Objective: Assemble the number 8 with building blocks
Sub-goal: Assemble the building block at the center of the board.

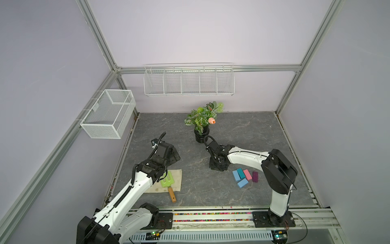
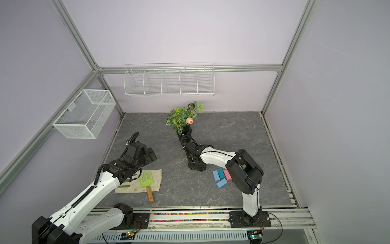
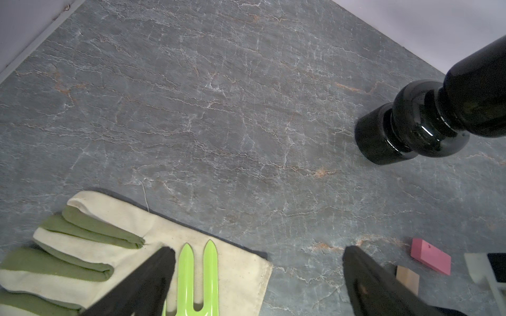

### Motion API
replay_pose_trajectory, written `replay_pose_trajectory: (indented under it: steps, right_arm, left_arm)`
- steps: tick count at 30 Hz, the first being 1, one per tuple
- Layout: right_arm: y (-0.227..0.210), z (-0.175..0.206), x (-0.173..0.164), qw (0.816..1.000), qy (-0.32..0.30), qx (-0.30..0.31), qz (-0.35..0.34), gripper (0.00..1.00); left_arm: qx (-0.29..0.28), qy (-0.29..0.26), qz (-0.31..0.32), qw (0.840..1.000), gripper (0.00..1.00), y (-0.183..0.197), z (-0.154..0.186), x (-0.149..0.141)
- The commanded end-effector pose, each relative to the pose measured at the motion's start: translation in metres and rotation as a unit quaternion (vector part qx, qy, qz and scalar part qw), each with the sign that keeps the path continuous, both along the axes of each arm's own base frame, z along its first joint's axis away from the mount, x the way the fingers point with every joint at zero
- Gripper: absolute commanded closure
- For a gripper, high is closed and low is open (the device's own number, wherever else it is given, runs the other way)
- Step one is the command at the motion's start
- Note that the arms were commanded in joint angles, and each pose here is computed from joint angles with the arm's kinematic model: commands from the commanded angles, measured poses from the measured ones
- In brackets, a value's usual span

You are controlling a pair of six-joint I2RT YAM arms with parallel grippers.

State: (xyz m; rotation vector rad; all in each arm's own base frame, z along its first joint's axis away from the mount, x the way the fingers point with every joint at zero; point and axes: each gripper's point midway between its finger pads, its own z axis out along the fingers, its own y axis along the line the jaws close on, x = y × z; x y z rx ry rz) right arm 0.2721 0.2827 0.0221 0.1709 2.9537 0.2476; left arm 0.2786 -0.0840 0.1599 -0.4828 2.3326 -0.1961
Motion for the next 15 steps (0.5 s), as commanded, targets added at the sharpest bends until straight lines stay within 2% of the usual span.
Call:
replay_pose_trajectory:
  steps: [1, 15]
  right_arm:
    - [-0.008, -0.003, 0.010, 1.000, -0.004, -0.014, -0.012, 0.92]
    - [-0.003, -0.014, 0.011, 1.000, 0.020, -0.009, 0.005, 0.90]
  left_arm:
    - [0.006, -0.006, 0.007, 1.000, 0.01, 0.002, 0.000, 0.001]
    - [0.005, -0.007, 0.009, 1.000, 0.00, 0.002, 0.000, 0.003]
